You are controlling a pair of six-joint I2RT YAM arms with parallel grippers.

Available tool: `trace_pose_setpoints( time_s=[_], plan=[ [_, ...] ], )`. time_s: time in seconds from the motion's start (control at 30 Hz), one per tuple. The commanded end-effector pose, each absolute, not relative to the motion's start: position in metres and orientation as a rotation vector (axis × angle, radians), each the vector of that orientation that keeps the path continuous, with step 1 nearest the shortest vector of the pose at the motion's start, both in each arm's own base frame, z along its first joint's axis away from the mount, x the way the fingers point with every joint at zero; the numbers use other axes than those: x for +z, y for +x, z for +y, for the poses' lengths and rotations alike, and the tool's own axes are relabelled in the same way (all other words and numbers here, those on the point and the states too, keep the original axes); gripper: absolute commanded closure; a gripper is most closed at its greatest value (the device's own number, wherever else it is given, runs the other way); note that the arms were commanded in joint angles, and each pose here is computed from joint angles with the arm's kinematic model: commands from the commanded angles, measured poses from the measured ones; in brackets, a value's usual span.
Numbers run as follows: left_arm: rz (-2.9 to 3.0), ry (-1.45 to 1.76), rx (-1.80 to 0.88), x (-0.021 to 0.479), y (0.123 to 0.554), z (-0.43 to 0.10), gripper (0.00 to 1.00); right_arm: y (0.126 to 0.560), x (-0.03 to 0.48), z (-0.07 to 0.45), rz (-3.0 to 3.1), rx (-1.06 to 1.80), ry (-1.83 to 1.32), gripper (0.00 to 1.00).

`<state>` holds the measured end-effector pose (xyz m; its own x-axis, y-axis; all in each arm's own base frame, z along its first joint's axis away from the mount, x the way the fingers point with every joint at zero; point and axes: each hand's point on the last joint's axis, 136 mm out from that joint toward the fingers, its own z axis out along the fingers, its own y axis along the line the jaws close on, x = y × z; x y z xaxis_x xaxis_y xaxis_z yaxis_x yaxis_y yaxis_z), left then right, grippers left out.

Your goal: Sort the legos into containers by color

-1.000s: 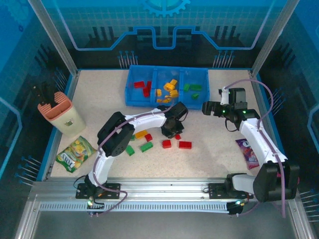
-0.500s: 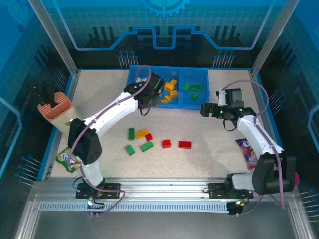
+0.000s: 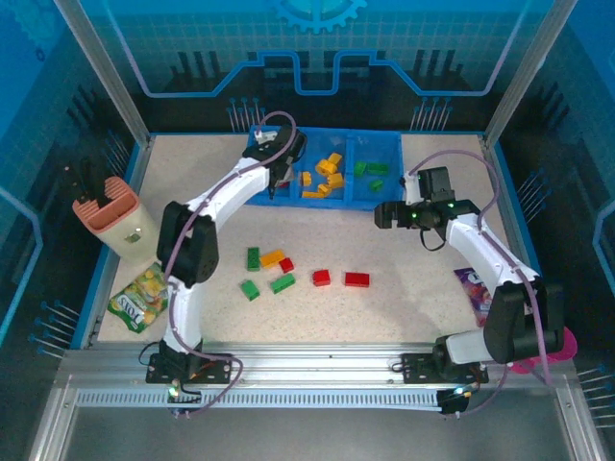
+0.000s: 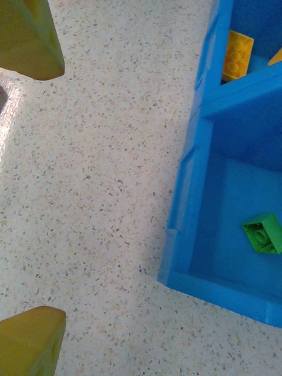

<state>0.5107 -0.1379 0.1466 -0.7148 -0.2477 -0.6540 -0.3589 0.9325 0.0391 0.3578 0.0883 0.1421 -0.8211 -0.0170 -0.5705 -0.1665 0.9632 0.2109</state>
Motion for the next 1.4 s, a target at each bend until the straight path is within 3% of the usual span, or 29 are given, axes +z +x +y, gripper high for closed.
trace_pose_setpoints(
  time_s=[0.0,0.27,0.4,0.47,0.63,0.87,1.0,1.2,1.37],
  plan=[
    [2.387,-0.411,0.274,0.136,0.537,-0.125,1.0,0.359,0.146,0.091,2.515,0.306,-0.171,0.0],
    [2.41,-0.393,0.311,0.106,0.571,-0.115,0.85,0.357,0.142,0.095,2.532,0.296,-0.197,0.0],
    [2.422,-0.402,0.308,0.101,0.574,-0.109,0.74,0.357,0.141,0.096,2.535,0.293,-0.203,0.0],
    [2.422,-0.396,0.308,0.103,0.574,-0.107,0.63,0.358,0.14,0.096,2.54,0.288,-0.204,0.0],
    [2.411,-0.381,0.27,0.111,0.573,-0.108,0.53,0.358,0.139,0.099,2.546,0.283,-0.219,0.0],
    [2.423,-0.364,0.167,0.136,0.558,-0.115,0.59,0.354,0.142,0.101,2.549,0.257,-0.241,0.0],
    [2.407,-0.185,0.033,0.163,0.538,-0.13,0.66,0.352,0.145,0.103,2.539,0.25,-0.249,0.0],
    [2.308,0.091,-0.134,0.205,0.484,-0.143,0.53,0.351,0.161,0.102,2.494,0.247,-0.237,0.0],
    [2.243,0.444,-0.223,0.206,0.427,-0.177,0.51,0.35,0.172,0.101,2.463,0.254,-0.22,0.0]
  ],
)
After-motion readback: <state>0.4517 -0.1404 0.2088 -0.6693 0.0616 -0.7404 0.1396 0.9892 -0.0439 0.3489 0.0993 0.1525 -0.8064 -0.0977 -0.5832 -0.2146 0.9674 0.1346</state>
